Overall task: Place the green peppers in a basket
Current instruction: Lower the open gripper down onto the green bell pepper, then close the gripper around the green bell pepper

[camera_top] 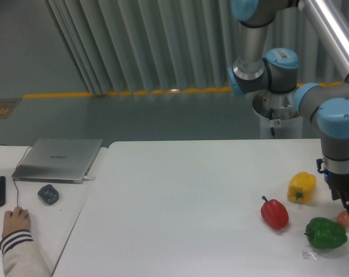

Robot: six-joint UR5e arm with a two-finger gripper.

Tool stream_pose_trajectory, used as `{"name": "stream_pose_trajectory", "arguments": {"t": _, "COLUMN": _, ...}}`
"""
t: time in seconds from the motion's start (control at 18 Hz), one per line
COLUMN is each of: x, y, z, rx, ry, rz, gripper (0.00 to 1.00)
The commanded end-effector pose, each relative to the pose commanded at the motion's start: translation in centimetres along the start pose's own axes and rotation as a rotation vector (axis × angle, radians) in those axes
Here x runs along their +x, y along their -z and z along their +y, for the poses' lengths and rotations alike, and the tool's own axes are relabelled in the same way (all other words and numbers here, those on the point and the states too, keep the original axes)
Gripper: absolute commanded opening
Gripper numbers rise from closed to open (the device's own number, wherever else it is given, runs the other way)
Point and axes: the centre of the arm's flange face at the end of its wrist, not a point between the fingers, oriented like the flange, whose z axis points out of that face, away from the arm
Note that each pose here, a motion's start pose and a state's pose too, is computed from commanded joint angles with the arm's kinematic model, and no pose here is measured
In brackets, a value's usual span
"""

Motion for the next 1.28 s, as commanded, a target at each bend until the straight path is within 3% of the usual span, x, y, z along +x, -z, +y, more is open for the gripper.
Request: {"name": "stream_pose_trajectory", "arguments": {"t": 1.28, "x": -1.3, "y": -3.7, "z": -4.0, "rx": -0.049, "ry": -0.050, "rz": 0.022, "gripper": 1.00}}
